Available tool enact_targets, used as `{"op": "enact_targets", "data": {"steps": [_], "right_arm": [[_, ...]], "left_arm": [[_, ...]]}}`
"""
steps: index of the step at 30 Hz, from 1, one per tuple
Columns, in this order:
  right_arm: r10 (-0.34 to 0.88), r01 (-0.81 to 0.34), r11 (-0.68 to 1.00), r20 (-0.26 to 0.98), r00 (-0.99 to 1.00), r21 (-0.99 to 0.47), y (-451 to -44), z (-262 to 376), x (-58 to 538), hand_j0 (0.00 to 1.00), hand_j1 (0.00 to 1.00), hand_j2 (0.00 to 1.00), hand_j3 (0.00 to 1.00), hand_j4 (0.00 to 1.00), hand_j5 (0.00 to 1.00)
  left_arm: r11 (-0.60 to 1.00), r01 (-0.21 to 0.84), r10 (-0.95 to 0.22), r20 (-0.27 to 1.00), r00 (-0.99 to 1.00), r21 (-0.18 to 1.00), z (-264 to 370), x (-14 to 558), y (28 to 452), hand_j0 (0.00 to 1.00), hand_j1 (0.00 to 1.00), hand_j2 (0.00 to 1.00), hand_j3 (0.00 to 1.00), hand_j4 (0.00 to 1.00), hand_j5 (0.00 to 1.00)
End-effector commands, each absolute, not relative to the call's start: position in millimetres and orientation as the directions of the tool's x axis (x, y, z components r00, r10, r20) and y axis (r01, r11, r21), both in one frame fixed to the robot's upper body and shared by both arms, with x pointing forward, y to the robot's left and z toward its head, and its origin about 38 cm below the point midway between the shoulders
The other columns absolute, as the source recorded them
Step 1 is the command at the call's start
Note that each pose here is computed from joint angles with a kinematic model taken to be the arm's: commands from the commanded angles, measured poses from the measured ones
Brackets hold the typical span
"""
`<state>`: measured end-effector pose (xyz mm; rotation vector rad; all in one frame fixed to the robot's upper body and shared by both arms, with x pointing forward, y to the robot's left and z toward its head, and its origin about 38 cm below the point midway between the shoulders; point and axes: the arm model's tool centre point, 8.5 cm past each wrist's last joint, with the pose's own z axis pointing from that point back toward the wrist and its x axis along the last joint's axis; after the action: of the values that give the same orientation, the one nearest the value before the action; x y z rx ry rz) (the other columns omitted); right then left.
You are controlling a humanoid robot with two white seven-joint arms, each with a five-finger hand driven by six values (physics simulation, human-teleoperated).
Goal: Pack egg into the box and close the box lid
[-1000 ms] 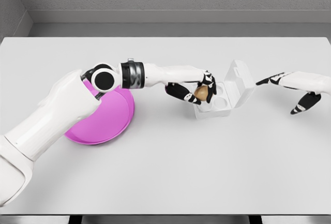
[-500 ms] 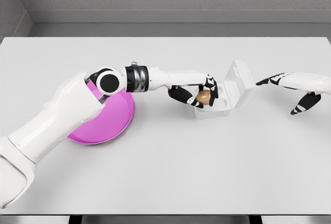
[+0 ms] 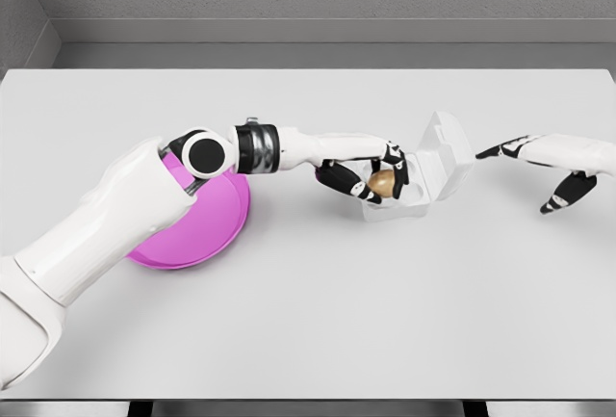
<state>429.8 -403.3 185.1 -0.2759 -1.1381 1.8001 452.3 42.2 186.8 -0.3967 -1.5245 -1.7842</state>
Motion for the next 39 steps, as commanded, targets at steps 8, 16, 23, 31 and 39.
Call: {"op": "enact_targets", "data": {"steps": [8, 16, 23, 31, 39], "right_arm": [[0.807, -0.597, -0.104, 0.283, -0.518, -0.795, -402.7, 185.6, 430.3, 1.0, 1.0, 1.0, 1.0, 1.0, 1.0], [0.804, -0.592, -0.106, 0.282, -0.523, -0.799, -401.3, 187.5, 431.3, 1.0, 1.0, 1.0, 1.0, 1.0, 1.0], [0.809, -0.596, -0.102, 0.282, -0.516, -0.796, -403.3, 186.5, 430.8, 1.0, 1.0, 1.0, 1.0, 1.0, 1.0], [0.82, -0.603, -0.092, 0.283, -0.497, -0.792, -409.8, 184.5, 431.7, 1.0, 1.0, 1.0, 1.0, 1.0, 1.0], [0.817, -0.602, -0.093, 0.284, -0.501, -0.793, -408.3, 184.4, 431.6, 1.0, 1.0, 1.0, 1.0, 1.0, 1.0]], "left_arm": [[0.0, 0.715, -0.369, 0.665, -0.65, 0.699, 182.7, 459.4, 55.5, 0.38, 0.38, 0.38, 0.38, 0.38, 0.38], [0.005, 0.713, -0.379, 0.661, -0.648, 0.702, 183.8, 464.4, 57.8, 0.38, 0.38, 0.38, 0.38, 0.38, 0.38], [0.001, 0.717, -0.378, 0.664, -0.645, 0.697, 182.3, 468.2, 44.3, 0.38, 0.38, 0.38, 0.38, 0.38, 0.38], [0.009, 0.724, -0.392, 0.668, -0.632, 0.69, 179.3, 476.0, 38.7, 0.38, 0.38, 0.38, 0.38, 0.38, 0.38], [-0.01, 0.729, -0.376, 0.673, -0.637, 0.684, 172.8, 471.7, 12.3, 0.38, 0.38, 0.38, 0.38, 0.38, 0.38]]}}
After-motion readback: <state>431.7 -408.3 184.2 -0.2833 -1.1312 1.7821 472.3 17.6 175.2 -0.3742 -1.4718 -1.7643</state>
